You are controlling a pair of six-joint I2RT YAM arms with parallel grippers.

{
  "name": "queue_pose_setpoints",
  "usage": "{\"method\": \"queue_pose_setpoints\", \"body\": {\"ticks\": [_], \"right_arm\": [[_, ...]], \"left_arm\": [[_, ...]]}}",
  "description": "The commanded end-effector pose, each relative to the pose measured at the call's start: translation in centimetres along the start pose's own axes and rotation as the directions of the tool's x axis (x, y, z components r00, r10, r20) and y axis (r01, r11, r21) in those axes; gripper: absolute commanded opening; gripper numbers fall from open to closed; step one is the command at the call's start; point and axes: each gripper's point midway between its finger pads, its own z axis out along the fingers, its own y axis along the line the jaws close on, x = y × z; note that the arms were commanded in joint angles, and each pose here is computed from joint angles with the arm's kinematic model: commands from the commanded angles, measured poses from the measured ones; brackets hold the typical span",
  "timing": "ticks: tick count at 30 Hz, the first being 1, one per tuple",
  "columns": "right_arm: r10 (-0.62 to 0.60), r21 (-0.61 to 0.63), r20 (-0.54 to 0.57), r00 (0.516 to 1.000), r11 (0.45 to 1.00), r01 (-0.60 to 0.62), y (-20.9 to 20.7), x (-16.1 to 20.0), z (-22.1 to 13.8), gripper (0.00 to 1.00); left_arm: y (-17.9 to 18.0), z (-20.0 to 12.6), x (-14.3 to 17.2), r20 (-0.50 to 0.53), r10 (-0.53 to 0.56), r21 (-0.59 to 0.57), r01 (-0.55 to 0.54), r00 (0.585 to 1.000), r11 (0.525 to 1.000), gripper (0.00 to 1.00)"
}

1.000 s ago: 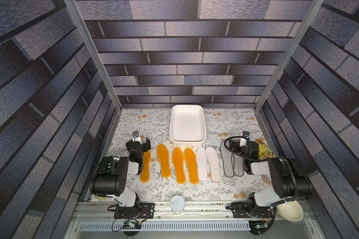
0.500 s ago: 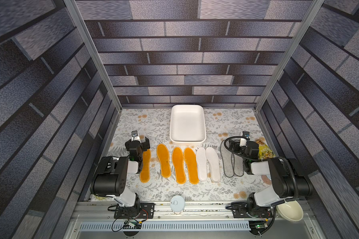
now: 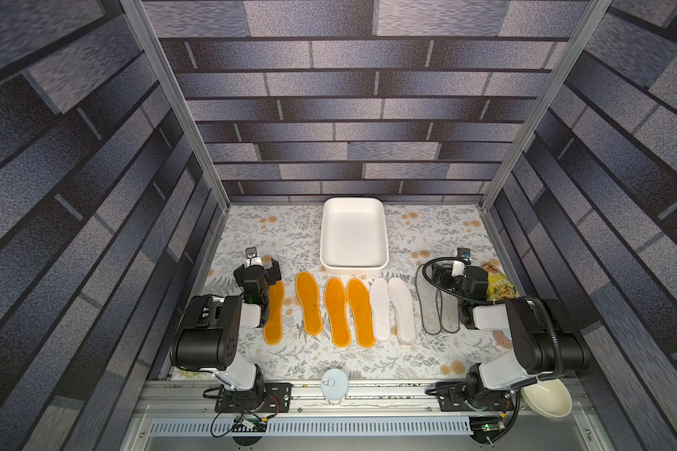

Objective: Put the insoles into the storage box
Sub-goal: Move the insole to the center of the board.

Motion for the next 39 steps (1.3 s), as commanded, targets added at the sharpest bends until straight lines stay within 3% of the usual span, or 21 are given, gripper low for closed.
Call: {"method": "queue_pose_setpoints", "body": {"ticks": [1, 8, 11, 16, 20, 23, 27, 30, 34, 37, 39], "right_arm": [[-0.003, 0.007, 0.051, 0.999, 1.000, 0.003, 0.0, -2.7, -0.9, 1.00], [0.007, -0.044, 0.058, 0.998, 0.999, -0.004, 1.1, -6.1, -2.6, 1.00], [0.040, -0.090, -0.012, 0.999, 0.995, -0.041, 2.0, -7.0, -2.9, 1.00], [0.094, -0.195, -0.156, 0.983, 0.973, -0.124, 4.2, -8.1, -4.1, 1.00], [0.151, -0.290, -0.257, 0.954, 0.930, -0.225, 6.4, -8.3, -5.3, 1.00], [0.185, -0.336, -0.319, 0.929, 0.895, -0.294, 7.7, -8.1, -6.1, 1.00], [0.213, -0.341, -0.363, 0.907, 0.876, -0.342, 8.2, -7.7, -6.9, 1.00], [0.226, -0.336, -0.377, 0.898, 0.870, -0.360, 8.3, -7.7, -7.5, 1.00], [0.235, -0.347, -0.381, 0.894, 0.860, -0.374, 8.7, -8.0, -7.8, 1.00], [0.232, -0.358, -0.392, 0.890, 0.853, -0.381, 9.1, -7.8, -8.0, 1.00], [0.222, -0.376, -0.395, 0.892, 0.846, -0.377, 9.6, -7.6, -8.1, 1.00]], "left_arm": [[0.5, -0.7, -1.8, 0.057, -0.023, -0.028, 0.024, 0.998, 0.999, 1.00], [1.3, -3.7, -5.5, 0.126, -0.024, -0.076, 0.034, 0.992, 0.997, 1.00], [1.3, -4.7, -7.2, 0.131, -0.031, -0.086, 0.042, 0.991, 0.995, 1.00], [1.7, -5.8, -7.1, -0.060, -0.139, -0.125, 0.131, 0.989, 0.984, 1.00], [1.1, -8.1, -5.6, -0.222, -0.269, -0.118, 0.248, 0.937, 0.961, 1.00], [0.9, -10.7, -4.1, -0.313, -0.363, -0.134, 0.337, 0.878, 0.932, 1.00], [1.1, -14.9, -1.2, -0.451, -0.494, -0.197, 0.457, 0.743, 0.867, 1.00], [0.9, -17.4, 0.7, -0.557, -0.522, -0.226, 0.487, 0.646, 0.844, 1.00], [0.5, -19.4, 2.5, -0.687, -0.484, -0.246, 0.453, 0.542, 0.857, 1.00], [0.2, -19.1, 3.8, -0.744, -0.456, -0.263, 0.414, 0.488, 0.871, 1.00], [-0.3, -18.8, 4.9, -0.793, -0.440, -0.280, 0.390, 0.422, 0.877, 1.00]]}}
